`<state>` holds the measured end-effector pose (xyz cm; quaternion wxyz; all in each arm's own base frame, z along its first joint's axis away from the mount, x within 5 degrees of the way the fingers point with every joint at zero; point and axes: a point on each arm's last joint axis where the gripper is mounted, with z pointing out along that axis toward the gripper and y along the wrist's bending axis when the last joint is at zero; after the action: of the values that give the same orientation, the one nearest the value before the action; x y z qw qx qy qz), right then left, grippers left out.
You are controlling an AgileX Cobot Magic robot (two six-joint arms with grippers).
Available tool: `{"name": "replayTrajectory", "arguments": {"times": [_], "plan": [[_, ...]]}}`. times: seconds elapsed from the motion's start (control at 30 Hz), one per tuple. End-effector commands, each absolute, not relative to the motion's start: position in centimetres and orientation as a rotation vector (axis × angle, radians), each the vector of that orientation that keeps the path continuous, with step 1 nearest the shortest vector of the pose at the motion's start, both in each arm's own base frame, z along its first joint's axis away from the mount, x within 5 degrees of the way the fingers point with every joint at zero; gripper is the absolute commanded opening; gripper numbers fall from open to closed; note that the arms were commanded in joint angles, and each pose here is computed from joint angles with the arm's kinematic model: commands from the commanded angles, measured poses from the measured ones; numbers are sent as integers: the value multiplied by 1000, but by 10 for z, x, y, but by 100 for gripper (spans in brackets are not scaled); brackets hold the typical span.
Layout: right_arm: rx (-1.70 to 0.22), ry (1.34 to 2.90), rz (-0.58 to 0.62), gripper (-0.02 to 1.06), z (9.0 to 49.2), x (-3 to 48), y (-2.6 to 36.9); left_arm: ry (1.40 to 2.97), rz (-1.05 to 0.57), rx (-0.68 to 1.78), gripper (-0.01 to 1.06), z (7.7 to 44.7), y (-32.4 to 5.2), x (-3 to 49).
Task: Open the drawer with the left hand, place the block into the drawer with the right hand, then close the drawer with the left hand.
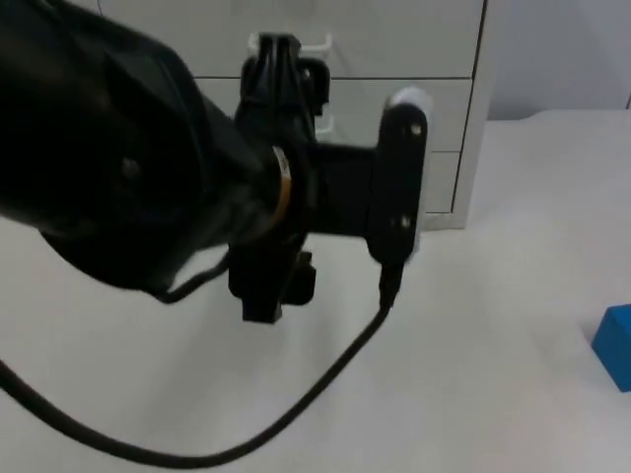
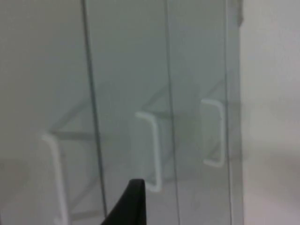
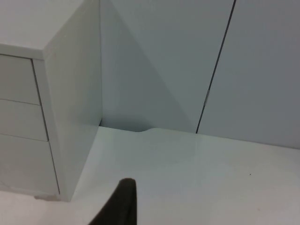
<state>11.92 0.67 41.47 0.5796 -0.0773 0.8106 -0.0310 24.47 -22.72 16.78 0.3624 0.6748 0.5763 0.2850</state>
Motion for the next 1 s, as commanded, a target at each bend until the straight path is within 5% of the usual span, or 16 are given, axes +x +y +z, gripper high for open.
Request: {"name": "replayTrajectory", "arguments": {"times": [0.0, 0.23, 0.6, 0.97], "plan": [[-184, 1877, -86, 103, 418, 119, 6, 1510, 790, 1732, 98, 155, -228, 245], [-186, 1874, -85, 103, 418, 119, 6, 1597, 950, 1610, 98, 132, -234, 263], [-186, 1874, -85, 103, 418, 119, 6, 1820, 774, 1386, 98, 115, -229, 280], [-184, 1876, -83, 103, 418, 119, 6, 1846, 682, 1365, 98, 109, -243, 298]]}}
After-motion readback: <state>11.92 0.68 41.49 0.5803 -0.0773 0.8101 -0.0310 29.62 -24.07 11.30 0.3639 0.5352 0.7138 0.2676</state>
